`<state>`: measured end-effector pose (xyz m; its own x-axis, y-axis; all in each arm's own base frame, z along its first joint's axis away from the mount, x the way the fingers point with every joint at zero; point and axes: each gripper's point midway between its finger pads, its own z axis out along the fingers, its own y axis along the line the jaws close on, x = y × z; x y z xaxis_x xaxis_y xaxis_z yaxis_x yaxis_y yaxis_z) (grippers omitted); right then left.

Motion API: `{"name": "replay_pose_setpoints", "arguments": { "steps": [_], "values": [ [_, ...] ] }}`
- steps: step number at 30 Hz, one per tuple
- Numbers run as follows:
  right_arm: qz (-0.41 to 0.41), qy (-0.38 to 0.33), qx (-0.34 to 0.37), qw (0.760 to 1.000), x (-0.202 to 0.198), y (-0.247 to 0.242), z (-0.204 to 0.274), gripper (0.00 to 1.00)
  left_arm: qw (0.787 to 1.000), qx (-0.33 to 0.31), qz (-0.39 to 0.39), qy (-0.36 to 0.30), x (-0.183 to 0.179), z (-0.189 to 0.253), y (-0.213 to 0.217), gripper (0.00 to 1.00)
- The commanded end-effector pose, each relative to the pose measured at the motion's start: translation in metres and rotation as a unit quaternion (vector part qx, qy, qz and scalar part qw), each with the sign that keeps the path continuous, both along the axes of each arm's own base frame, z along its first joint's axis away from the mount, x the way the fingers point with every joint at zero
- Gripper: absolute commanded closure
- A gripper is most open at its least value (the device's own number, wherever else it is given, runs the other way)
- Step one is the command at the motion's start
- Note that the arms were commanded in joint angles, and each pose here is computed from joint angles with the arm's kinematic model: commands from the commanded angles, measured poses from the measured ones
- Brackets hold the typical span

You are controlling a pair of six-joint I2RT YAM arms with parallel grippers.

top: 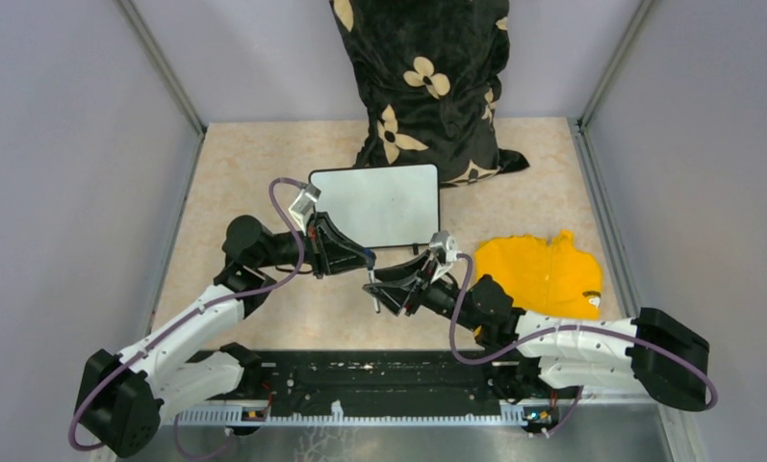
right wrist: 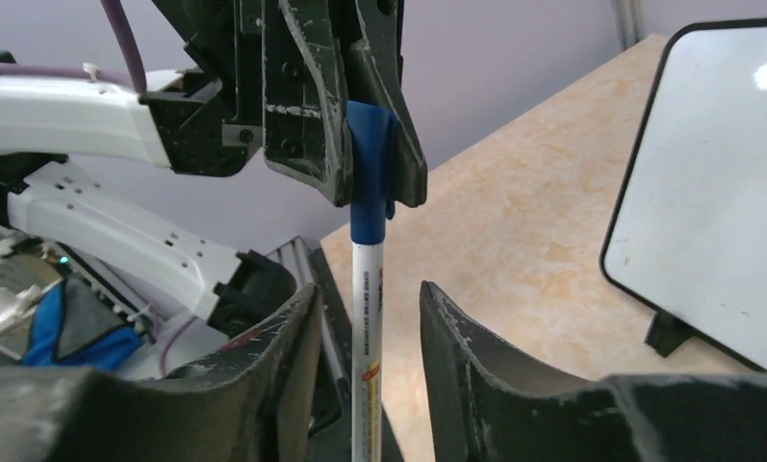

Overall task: Write a sentence on the whiteboard
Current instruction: Open the whiteboard marker at the center of the board.

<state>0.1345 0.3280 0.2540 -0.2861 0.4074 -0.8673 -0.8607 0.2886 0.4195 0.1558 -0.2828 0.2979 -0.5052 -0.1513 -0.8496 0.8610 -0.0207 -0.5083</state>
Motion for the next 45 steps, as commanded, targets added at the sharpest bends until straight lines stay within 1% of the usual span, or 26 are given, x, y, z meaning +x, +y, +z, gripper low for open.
{"name": "replay_pose_setpoints", "arguments": {
  "steps": [1,3,6,13,16,21,22,27,29,34,40,45],
  "values": [
    [0.040,0.001,0.006,0.999,-0.012,0.009,0.029,0.52,0.999,-0.015,-0.012,-0.037,-0.010,0.018,0.001,1.00],
    [0.056,0.009,0.002,0.998,-0.016,0.010,0.026,0.47,0.999,-0.018,-0.018,-0.038,-0.012,0.019,0.002,1.00],
    [0.072,0.022,0.015,0.997,-0.017,0.010,0.026,0.46,0.998,-0.024,-0.027,-0.043,-0.017,0.022,0.003,1.00],
    [0.117,0.037,0.079,0.989,-0.015,0.001,0.042,0.50,0.997,-0.030,-0.045,-0.047,-0.026,0.025,0.005,1.00],
    [0.136,0.033,0.078,0.987,-0.020,0.006,0.045,0.51,0.997,-0.030,-0.047,-0.048,-0.027,0.026,0.005,1.00],
    [0.145,0.035,0.077,0.986,-0.020,0.011,0.044,0.54,0.997,-0.031,-0.049,-0.051,-0.028,0.027,0.005,1.00],
    [0.146,0.035,0.078,0.986,-0.020,0.012,0.044,0.56,0.997,-0.032,-0.049,-0.051,-0.028,0.027,0.006,1.00],
    [0.147,0.034,0.073,0.986,-0.019,0.014,0.041,0.77,0.997,-0.033,-0.045,-0.053,-0.028,0.028,0.006,1.00],
    [0.150,0.032,0.067,0.986,-0.020,0.015,0.039,0.84,0.998,-0.031,-0.030,-0.053,-0.023,0.027,0.005,1.00],
    [0.147,0.035,0.018,0.988,-0.019,0.020,0.015,1.00,0.997,-0.033,0.015,-0.063,-0.012,0.031,0.008,1.00],
    [0.138,0.049,-0.005,0.989,-0.020,0.015,-0.008,1.00,0.994,-0.048,0.060,-0.079,-0.006,0.035,0.014,1.00],
    [0.132,0.050,-0.034,0.989,-0.027,0.018,-0.023,1.00,0.991,-0.065,0.068,-0.092,-0.007,0.036,0.017,1.00]
  ]
}}
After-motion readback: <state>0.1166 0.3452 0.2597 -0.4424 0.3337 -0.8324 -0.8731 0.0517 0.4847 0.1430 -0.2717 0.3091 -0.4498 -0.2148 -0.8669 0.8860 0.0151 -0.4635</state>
